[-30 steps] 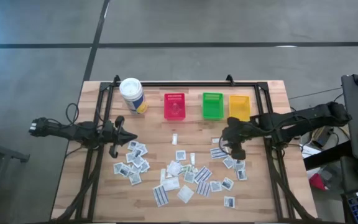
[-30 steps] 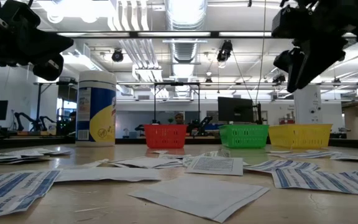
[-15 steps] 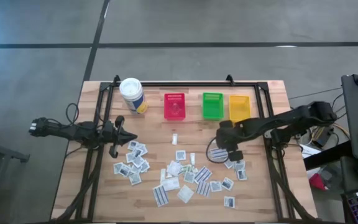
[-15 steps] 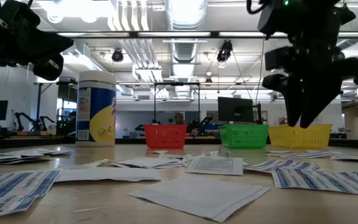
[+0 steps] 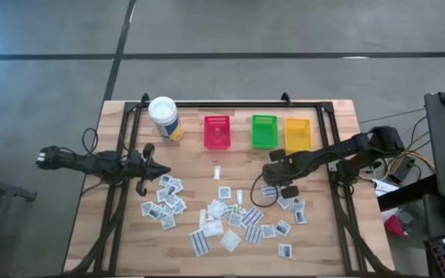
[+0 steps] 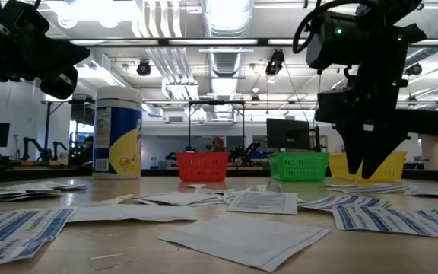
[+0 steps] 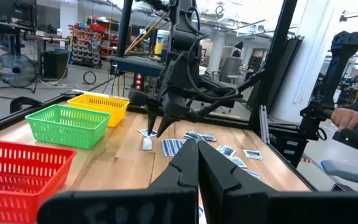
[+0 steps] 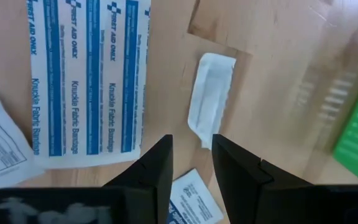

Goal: Pick & Place First Aid Supplies
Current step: Put the green bandage in the yellow bin

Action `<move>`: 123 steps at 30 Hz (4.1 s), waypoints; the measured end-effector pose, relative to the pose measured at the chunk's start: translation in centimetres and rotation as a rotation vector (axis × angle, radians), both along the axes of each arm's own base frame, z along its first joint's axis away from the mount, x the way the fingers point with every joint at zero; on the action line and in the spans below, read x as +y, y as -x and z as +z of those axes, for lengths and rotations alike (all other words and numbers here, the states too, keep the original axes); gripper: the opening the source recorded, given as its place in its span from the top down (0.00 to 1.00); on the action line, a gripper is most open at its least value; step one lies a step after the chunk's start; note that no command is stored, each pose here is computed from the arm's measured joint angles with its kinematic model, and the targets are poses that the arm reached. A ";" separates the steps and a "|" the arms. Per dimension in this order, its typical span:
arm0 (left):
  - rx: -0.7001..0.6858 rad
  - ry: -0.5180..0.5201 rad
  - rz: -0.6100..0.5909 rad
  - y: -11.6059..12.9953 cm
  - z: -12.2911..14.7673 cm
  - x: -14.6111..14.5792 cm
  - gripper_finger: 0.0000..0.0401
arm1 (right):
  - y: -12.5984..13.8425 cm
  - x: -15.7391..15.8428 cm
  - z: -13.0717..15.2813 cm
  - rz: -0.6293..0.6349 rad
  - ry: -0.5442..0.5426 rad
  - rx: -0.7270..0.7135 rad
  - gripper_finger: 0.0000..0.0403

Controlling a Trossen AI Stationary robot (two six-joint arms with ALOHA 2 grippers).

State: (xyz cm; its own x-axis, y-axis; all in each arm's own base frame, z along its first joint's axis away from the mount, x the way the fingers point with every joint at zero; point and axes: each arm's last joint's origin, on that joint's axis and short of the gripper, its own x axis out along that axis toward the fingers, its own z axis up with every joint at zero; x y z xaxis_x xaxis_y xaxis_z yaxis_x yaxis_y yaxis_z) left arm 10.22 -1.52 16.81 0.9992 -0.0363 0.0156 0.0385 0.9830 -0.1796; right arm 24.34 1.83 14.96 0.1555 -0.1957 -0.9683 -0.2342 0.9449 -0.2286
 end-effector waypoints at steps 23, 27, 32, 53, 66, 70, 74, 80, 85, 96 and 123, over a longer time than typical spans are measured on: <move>0.023 -0.012 0.000 0.0 -0.2 0.0 1.00 | -0.2 -0.2 -1.3 0.003 0.063 0.060 0.83; 0.028 -0.013 0.000 0.0 -0.3 0.0 1.00 | -0.1 -0.2 -1.4 0.001 0.061 0.064 0.83; 0.030 -0.013 0.000 0.0 -0.3 0.0 1.00 | -0.3 -0.2 -1.4 0.000 0.059 0.048 0.83; 0.041 -0.015 0.000 -0.1 -0.4 0.0 1.00 | -0.3 -0.1 -1.4 -0.043 0.015 0.042 0.98; 0.051 -0.017 0.000 0.0 -0.5 0.0 1.00 | -1.3 0.2 0.4 -0.085 -0.039 0.034 0.98; 0.051 -0.017 0.000 0.0 -0.5 0.0 1.00 | -1.7 0.2 1.2 -0.085 -0.036 0.035 0.98; 0.051 -0.015 0.000 0.0 -0.5 0.0 1.00 | -1.8 0.2 2.4 -0.088 -0.038 0.022 0.98; 0.052 -0.015 0.001 0.0 -0.5 0.0 1.00 | -1.1 0.1 4.8 -0.099 -0.022 -0.068 0.98; 0.052 -0.016 0.004 -0.1 -0.5 0.0 1.00 | 0.4 -0.6 7.1 -0.223 0.076 -0.175 0.98; 0.057 -0.018 0.019 -0.1 -0.5 0.0 1.00 | 4.0 -4.7 11.0 -0.656 0.216 -0.406 0.98; 0.058 -0.015 0.019 -0.1 -0.5 0.0 1.00 | 5.9 -13.0 4.6 -1.155 0.044 -0.121 0.98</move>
